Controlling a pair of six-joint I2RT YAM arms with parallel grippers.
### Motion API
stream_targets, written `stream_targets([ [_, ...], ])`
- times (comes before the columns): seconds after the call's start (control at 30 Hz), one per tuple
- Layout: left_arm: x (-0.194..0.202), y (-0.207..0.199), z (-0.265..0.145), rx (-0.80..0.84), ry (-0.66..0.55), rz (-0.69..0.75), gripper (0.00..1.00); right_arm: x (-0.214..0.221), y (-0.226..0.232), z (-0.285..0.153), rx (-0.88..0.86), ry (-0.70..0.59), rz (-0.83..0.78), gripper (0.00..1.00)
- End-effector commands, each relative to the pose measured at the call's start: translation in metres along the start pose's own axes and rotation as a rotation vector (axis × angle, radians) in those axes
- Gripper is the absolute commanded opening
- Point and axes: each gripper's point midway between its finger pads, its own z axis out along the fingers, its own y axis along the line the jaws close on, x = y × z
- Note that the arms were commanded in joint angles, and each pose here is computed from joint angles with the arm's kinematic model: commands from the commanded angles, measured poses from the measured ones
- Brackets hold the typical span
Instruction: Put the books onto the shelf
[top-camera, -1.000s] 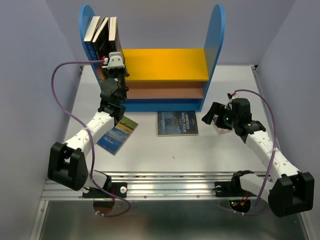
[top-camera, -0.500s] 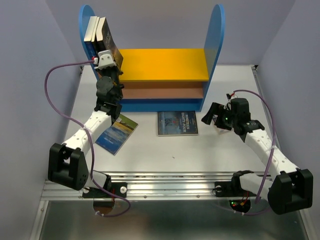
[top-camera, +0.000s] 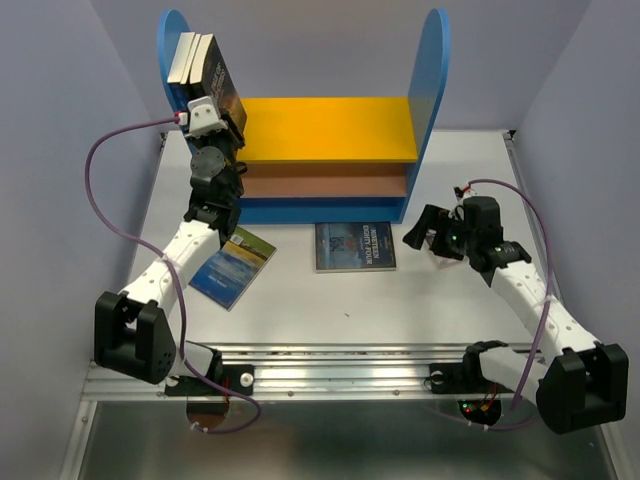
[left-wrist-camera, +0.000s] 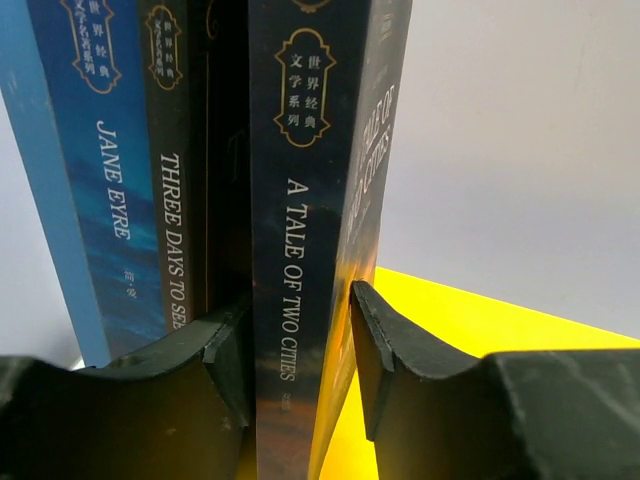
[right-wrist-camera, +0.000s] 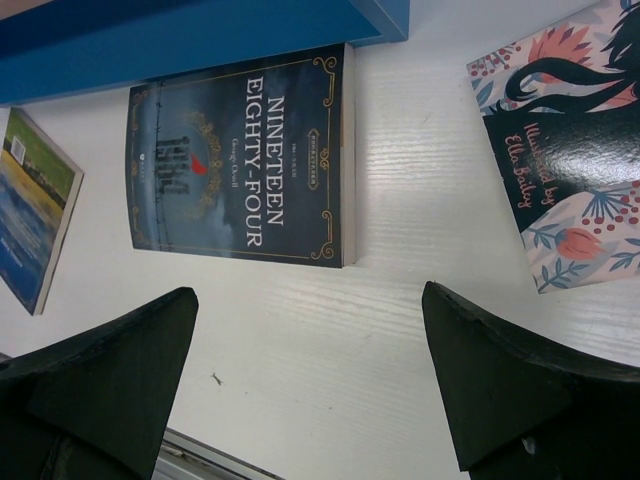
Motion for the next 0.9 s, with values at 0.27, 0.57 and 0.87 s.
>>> stream_targets([
  [0.27, -0.048, 0.013, -0.008, -0.042, -0.062, -0.112, 0.55, -0.004, 0.012, -0.007, -0.048, -0.026, -0.035, 1.00],
  [0.57, -0.055, 0.014, -0.020, -0.033, -0.041, -0.190, 0.56, 0.000, 0.010, -0.004, -0.054, -0.004, -0.048, 1.00],
  [0.87, -0.062, 0.021, -0.034, -0.044, -0.030, -0.220, 0.56, 0.000, 0.017, -0.008, -0.086, -0.003, -0.058, 1.00],
])
